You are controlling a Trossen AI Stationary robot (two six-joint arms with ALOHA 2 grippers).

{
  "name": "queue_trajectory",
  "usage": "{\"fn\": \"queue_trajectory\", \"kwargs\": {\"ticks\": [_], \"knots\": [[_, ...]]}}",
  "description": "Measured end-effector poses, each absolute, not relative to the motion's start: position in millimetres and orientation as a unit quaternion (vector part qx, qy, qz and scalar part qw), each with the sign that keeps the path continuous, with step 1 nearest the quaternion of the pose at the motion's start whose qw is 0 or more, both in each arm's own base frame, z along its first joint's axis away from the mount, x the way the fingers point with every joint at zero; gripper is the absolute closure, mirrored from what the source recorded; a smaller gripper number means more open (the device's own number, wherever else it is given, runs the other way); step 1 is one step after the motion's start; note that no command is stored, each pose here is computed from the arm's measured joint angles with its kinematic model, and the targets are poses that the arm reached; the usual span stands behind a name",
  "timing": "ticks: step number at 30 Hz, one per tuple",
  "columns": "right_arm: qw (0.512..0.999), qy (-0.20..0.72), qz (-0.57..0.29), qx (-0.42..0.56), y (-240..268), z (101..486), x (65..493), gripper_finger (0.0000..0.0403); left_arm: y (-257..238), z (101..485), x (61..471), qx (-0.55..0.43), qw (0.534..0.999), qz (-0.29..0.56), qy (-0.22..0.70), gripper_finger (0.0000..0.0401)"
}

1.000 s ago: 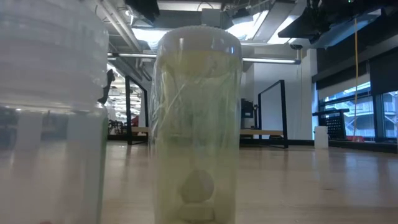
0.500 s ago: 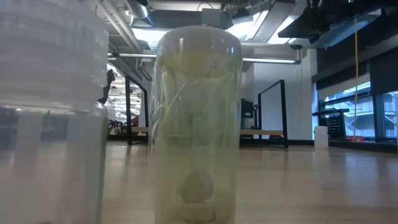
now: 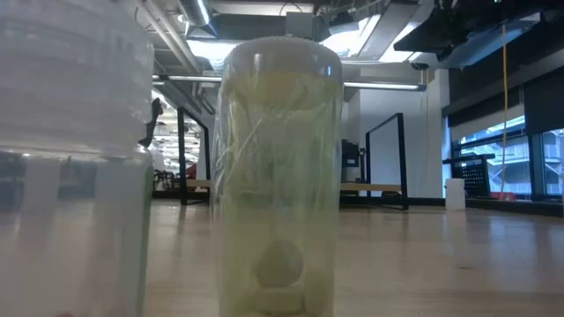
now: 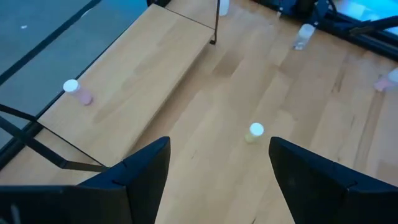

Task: Pick and place medicine bottles onto shelf by color
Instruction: Put the top yellow pill bottle on the shelf

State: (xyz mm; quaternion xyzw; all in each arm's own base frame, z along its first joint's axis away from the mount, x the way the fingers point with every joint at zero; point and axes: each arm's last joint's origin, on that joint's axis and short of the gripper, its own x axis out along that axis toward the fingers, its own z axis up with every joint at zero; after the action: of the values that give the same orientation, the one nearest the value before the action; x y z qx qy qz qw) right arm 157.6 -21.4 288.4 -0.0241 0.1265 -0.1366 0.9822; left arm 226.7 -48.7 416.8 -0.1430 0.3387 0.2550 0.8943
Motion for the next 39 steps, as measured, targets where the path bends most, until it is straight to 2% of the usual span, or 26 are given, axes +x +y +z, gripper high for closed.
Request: {"fn": "queue_trajectory", "kwargs": {"ticks": [8,12,21,29,39], "knots": [[0.993,0.100,-0.041,-0.048,-15.8,293.1,159.7,0.0397,-62.6,417.7,223.4,-0.147,0.899,0.282,0.302,0.0134],[0.994,0.093,-0.024,-0.050,-12.4,300.4,161.8,0.0397,-69.3,417.9,221.5,-0.134,0.903,0.282,0.293,0.0134],[0.980,0.175,-0.019,-0.088,-3.8,344.8,198.5,0.0397,-81.1,416.2,213.8,-0.102,0.908,0.271,0.302,0.0134],[0.942,0.323,0.023,-0.094,11.0,363.1,242.8,0.0397,-90.5,410.4,199.3,-0.049,0.901,0.254,0.348,0.0134],[0.938,0.347,0.015,-0.015,23.3,401.5,277.3,0.0396,-97.4,407.9,188.1,0.000,0.897,0.250,0.363,0.0134]]}}
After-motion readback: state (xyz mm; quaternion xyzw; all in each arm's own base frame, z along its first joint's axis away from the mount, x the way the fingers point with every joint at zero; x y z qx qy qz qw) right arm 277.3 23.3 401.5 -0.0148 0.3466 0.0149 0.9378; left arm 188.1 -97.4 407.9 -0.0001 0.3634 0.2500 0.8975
